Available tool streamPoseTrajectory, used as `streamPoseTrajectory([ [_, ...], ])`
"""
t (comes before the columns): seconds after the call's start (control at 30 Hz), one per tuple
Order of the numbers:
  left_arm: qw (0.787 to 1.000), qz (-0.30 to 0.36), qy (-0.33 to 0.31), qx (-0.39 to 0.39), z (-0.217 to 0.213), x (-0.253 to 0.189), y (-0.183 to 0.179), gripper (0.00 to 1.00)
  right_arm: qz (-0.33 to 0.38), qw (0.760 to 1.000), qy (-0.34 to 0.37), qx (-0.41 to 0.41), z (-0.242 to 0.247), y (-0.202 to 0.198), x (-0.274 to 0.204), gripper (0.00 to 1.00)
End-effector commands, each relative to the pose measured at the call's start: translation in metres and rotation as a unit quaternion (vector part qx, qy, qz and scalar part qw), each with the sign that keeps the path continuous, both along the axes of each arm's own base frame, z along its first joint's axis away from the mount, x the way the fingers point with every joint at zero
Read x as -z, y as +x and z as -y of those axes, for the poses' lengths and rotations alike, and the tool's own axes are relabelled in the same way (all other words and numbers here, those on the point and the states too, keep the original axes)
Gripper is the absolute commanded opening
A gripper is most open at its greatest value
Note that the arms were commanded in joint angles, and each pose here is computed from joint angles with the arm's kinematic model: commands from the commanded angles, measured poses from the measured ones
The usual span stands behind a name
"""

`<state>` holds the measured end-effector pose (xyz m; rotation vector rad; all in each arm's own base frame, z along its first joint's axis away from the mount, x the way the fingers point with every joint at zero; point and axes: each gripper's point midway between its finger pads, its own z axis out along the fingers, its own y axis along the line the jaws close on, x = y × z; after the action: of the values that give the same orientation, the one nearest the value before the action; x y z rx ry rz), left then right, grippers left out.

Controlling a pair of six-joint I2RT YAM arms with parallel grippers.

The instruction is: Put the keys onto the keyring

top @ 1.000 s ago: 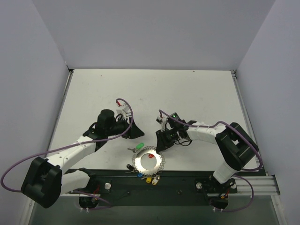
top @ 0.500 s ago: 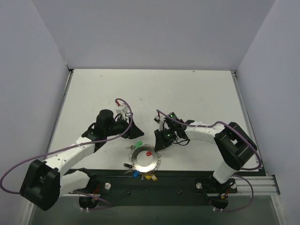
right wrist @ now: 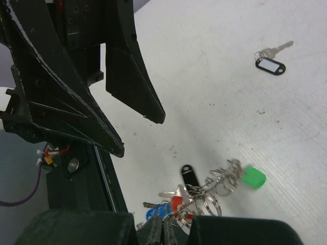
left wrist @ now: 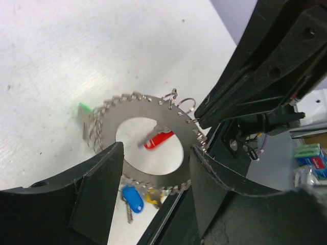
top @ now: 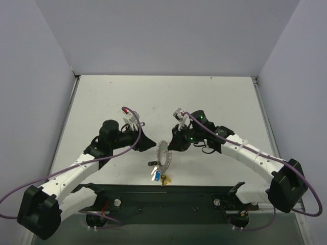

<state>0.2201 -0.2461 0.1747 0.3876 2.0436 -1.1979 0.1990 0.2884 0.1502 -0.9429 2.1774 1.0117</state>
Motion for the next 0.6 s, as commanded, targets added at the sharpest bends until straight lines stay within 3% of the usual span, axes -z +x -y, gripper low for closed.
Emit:
streamPoseTrajectory([
  [0.0, 0.993, 0.09, -0.067, 0.046, 0.009, -0.049, -0.01, 0.63, 0.045, 0.998, 0.034, -0.04, -0.004, -0.007, -0.035, 0.0],
  [0.23, 0.973, 0.152, -0.126, 0.119, 0.019, -0.088, -0.042, 0.64, 0.054, 0.991, 0.08, -0.097, -0.01, -0.028, -0.06, 0.0],
  [0.57, 0.961, 0.173, -0.106, 0.19, 0.05, -0.092, -0.065, 0.6, 0.074, 0.978, 0.134, -0.143, -0.013, -0.044, -0.103, 0.0],
])
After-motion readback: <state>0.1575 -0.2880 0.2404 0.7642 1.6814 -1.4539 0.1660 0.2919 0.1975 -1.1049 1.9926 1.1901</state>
